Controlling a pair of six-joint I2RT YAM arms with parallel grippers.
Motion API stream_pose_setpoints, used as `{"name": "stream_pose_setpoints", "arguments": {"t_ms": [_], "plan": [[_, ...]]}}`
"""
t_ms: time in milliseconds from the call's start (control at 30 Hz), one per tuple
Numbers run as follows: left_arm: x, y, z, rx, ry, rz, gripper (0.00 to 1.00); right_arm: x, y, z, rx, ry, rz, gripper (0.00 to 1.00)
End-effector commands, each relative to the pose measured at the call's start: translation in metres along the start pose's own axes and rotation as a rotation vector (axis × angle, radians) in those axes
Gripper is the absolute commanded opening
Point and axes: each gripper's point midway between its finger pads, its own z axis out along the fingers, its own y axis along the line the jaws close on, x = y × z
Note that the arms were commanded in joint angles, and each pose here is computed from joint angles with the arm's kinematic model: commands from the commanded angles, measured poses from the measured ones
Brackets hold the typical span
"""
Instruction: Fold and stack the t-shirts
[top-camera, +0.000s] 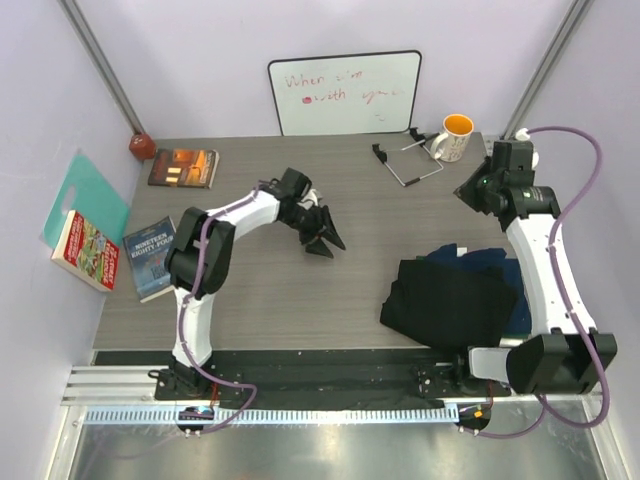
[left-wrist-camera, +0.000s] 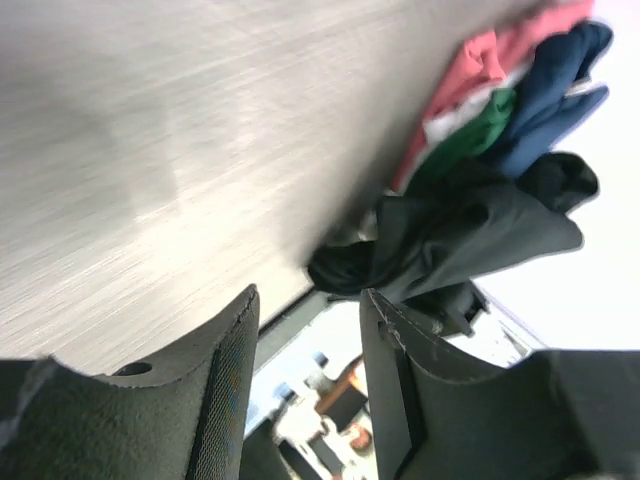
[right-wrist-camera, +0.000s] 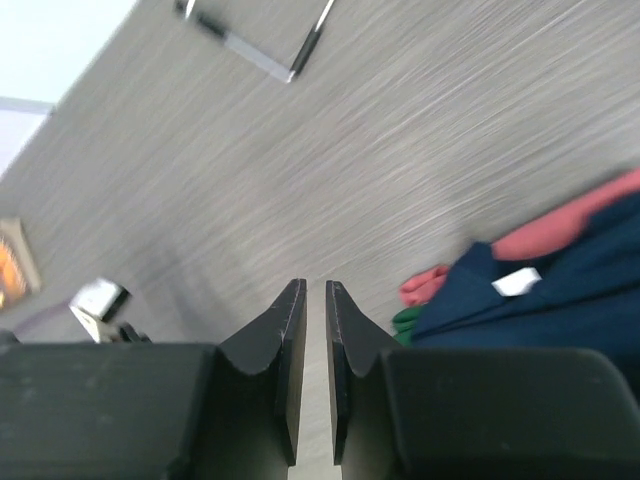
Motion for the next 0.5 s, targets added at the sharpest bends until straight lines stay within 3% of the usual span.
{"name": "stream_pose_setpoints", "arguments": {"t_ms": [0,267,467], "plan": [[-0.009,-0.017,-0.044,-0.122,-0.128,0.156,0.46,0.027,0.044,0.015,-0.212,0.173,-0.051,0.20],[-0.042,0.003,-0.085,-0.366,-0.285,0.141,0.45,0.129,0.103,0.052,-0.303,0.456,-0.309,0.18],[-0.061,0.025,-0.117,-0.348,-0.358,0.010,0.45,0.137,0.132,0.072,-0.299,0.460,-0.355,0.16]]}}
